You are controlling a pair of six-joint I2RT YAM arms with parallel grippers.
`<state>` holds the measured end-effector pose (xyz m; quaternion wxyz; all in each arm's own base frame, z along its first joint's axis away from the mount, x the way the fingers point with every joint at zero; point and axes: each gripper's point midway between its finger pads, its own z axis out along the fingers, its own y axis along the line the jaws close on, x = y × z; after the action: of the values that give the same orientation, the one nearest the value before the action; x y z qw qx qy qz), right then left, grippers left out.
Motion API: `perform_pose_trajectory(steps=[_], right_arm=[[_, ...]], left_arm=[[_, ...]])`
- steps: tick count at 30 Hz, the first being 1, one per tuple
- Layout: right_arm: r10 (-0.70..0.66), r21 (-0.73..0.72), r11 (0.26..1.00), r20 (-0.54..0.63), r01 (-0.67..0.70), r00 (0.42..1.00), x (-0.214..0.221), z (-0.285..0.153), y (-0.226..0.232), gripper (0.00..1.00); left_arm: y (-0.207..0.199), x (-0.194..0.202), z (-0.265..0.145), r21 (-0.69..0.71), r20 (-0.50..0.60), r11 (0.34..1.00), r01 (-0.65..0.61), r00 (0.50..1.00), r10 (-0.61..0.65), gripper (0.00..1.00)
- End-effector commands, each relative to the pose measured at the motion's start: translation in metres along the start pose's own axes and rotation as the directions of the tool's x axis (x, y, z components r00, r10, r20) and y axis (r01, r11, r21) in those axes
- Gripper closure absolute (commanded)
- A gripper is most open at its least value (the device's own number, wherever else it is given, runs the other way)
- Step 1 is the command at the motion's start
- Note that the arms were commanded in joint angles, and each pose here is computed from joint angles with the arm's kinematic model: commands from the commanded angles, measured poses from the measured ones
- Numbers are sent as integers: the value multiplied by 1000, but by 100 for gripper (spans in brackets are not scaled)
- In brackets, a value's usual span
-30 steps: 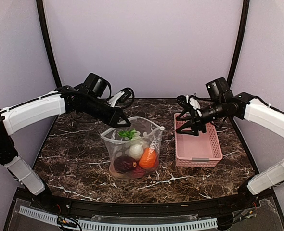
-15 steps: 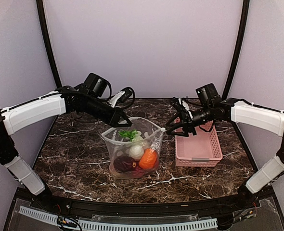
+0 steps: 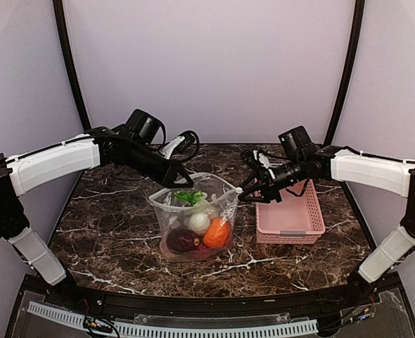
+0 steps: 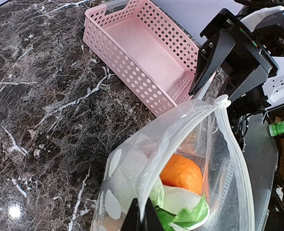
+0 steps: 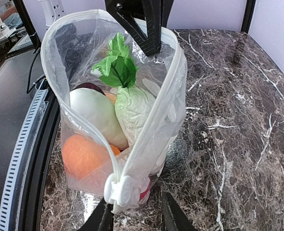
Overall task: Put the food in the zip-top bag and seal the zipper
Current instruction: Adjust the zipper food storage bag at the center of the board, then pass from the left arm to the right
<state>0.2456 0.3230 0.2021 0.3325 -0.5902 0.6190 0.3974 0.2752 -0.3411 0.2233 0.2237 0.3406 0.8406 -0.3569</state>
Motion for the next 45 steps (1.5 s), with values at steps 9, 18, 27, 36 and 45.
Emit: perform_pose_trajectory(steps=[9, 18, 27, 36, 45], right_arm=[[-83, 86, 993, -6, 83, 997, -28, -21, 2, 99], [-145, 148, 978, -48, 150, 988, -42, -40, 11, 100], [-112, 153, 981, -72, 122, 991, -26, -32, 7, 94], [-82, 67, 994, -55, 86, 995, -16, -15, 8, 62], [-87, 54, 995, -16, 87, 996, -25, -11, 4, 62]], left_arm=[[-3, -5, -2, 5, 5, 1000, -27, 1000, 27, 99], [-2, -5, -9, -20, 7, 999, -47, 999, 47, 97], [-16, -15, -19, 28, 79, 997, -73, 994, 71, 98], [-15, -12, -17, 29, 75, 998, -61, 995, 59, 99], [-13, -10, -13, 31, 66, 998, -51, 997, 49, 99]])
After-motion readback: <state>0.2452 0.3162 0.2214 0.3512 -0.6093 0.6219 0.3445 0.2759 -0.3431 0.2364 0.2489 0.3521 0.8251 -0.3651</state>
